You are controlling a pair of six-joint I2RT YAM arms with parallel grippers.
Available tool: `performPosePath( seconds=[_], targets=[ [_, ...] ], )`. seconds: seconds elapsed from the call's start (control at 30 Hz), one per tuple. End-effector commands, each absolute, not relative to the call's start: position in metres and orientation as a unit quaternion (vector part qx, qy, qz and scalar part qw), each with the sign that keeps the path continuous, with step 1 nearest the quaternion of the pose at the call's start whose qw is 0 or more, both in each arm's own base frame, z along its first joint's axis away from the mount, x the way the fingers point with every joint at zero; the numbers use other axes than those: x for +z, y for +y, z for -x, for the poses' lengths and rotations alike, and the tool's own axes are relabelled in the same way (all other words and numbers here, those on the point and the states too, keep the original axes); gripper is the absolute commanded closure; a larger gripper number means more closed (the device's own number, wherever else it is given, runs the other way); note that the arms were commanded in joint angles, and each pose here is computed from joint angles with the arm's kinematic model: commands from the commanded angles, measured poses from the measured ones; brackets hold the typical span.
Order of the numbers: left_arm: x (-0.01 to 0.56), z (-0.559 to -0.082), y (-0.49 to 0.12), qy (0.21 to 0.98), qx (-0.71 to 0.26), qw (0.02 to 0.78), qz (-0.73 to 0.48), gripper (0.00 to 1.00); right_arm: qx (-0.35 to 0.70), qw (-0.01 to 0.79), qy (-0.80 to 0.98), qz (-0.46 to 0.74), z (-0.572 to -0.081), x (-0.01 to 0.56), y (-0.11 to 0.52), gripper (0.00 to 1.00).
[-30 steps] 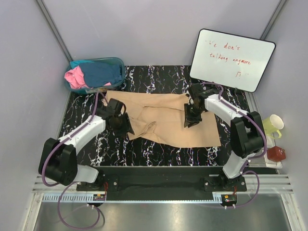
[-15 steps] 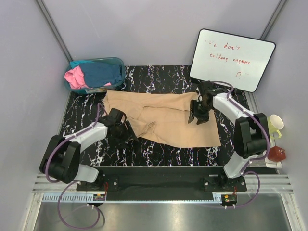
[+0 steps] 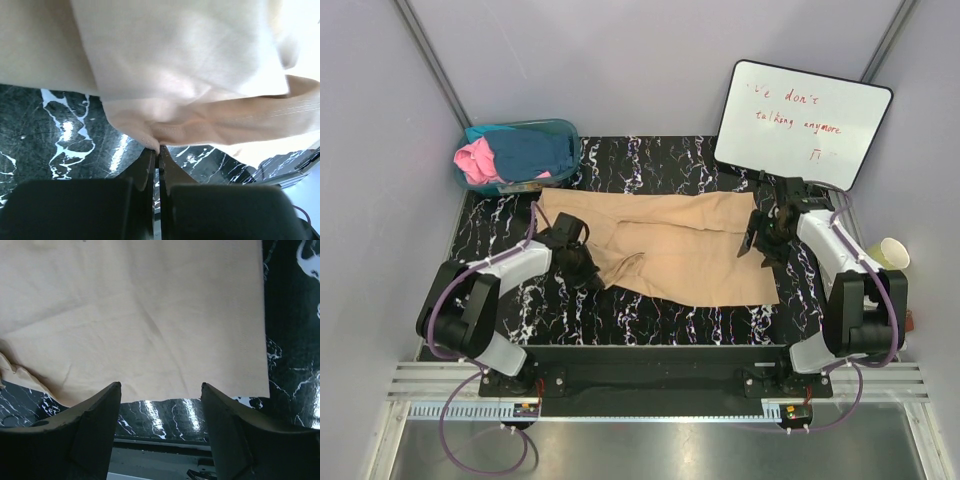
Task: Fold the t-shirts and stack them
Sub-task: Grap the side of the flattened tshirt closest away from the robot with both arms
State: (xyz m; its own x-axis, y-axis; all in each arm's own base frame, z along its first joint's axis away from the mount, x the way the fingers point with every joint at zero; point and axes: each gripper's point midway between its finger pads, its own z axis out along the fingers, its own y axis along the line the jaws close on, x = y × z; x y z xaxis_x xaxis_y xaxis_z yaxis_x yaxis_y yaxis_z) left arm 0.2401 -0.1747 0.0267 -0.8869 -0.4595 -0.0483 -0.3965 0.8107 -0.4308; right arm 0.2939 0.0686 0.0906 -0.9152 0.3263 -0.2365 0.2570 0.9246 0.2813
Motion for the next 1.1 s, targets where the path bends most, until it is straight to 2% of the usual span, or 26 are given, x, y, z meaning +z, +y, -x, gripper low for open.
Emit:
performPosePath(
  seconds=[0.0,0.23,0.37,0.7,0.83,1.07],
  targets=[
    [0.053,-0.255,-0.177,0.945,-0.223,0.111,0.212,1.0,0.124,0.138,0.961,-0.205,-0.276,0.098,0.054,0.3],
    [0.098,-0.239,-0.162,0.944,-0.212,0.138,0.212,1.0,0.113,0.06,0.957,-0.262,-0.234,0.084,0.043,0.33],
    [0.12,-0.208,-0.151,0.944,-0.208,0.125,0.224,1.0,0.073,0.023,0.959,-0.272,-0.213,0.074,0.03,0.34],
    [0.127,-0.16,-0.14,0.94,-0.213,0.093,0.249,1.0,0.058,-0.06,0.925,-0.372,-0.186,0.054,0.012,0.38],
    [0.124,-0.157,-0.138,0.938,-0.212,0.093,0.258,1.0,0.086,-0.076,0.886,-0.449,-0.182,0.047,0.006,0.41],
    [0.116,-0.16,-0.138,0.942,-0.204,0.091,0.252,1.0,0.097,-0.063,0.867,-0.484,-0.197,0.033,-0.003,0.41]
  ],
)
